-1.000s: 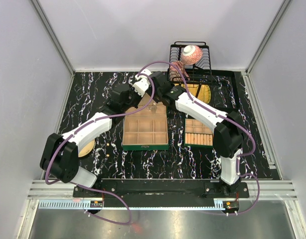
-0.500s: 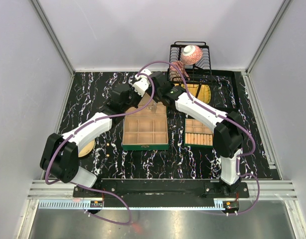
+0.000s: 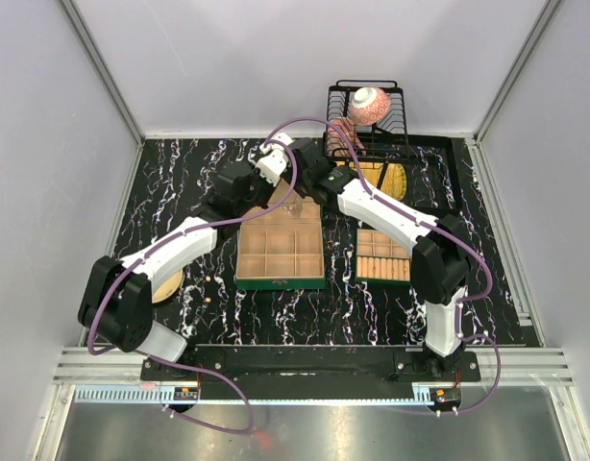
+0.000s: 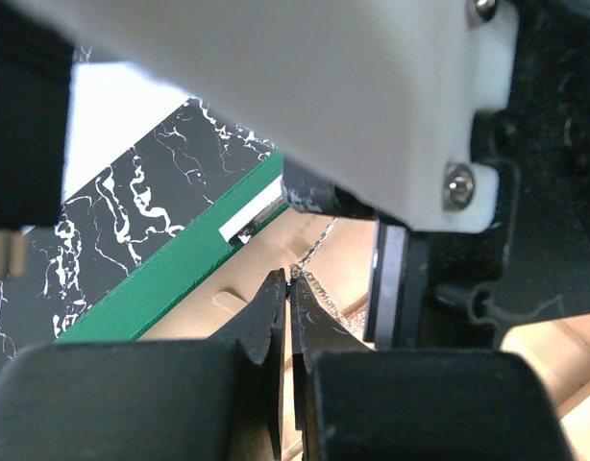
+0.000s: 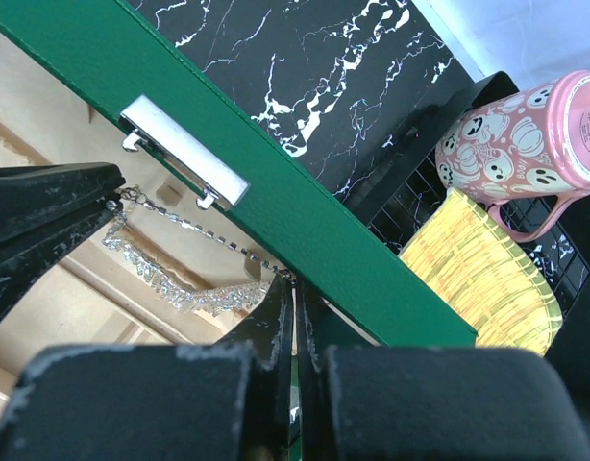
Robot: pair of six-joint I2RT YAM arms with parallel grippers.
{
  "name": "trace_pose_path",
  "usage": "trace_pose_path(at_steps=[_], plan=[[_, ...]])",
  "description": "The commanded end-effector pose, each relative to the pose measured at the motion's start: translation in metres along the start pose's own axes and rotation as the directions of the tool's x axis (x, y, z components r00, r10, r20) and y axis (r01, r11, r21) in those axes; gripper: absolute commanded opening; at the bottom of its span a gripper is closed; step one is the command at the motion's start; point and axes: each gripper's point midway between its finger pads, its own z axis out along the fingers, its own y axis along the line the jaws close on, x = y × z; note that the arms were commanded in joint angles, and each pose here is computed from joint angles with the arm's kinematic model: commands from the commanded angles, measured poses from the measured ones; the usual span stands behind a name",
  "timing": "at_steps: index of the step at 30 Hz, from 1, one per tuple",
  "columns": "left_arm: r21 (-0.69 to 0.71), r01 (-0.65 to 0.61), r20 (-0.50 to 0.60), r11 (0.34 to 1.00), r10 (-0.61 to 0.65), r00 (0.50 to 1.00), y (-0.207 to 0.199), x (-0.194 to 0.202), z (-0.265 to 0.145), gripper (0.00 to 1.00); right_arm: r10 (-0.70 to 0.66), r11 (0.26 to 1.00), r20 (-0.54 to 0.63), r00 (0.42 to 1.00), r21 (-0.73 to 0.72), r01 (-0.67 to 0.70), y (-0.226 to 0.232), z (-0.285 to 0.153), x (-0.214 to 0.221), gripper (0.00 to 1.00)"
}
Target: Organize the mixed jewelry
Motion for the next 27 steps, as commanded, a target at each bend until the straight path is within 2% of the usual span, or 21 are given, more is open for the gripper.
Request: trace_pose_path(at_steps=[1,27], plan=[[-0.156,0.101,0.021,0.983,-0.099,0.995,0.033,0.001,-0.004,0.0,0.048,0.994,0.011,0.999,0.098,-0.049,-0.028,-0.009,-0.004,0.01],[-0.142,0.302,0.116,0.943,-0.287,0.951,0.04,-0.012,-0.003,0.0,0.15,0.987,0.027,0.988,0.056,-0.152,-0.021,-0.005,-0.006,0.0]])
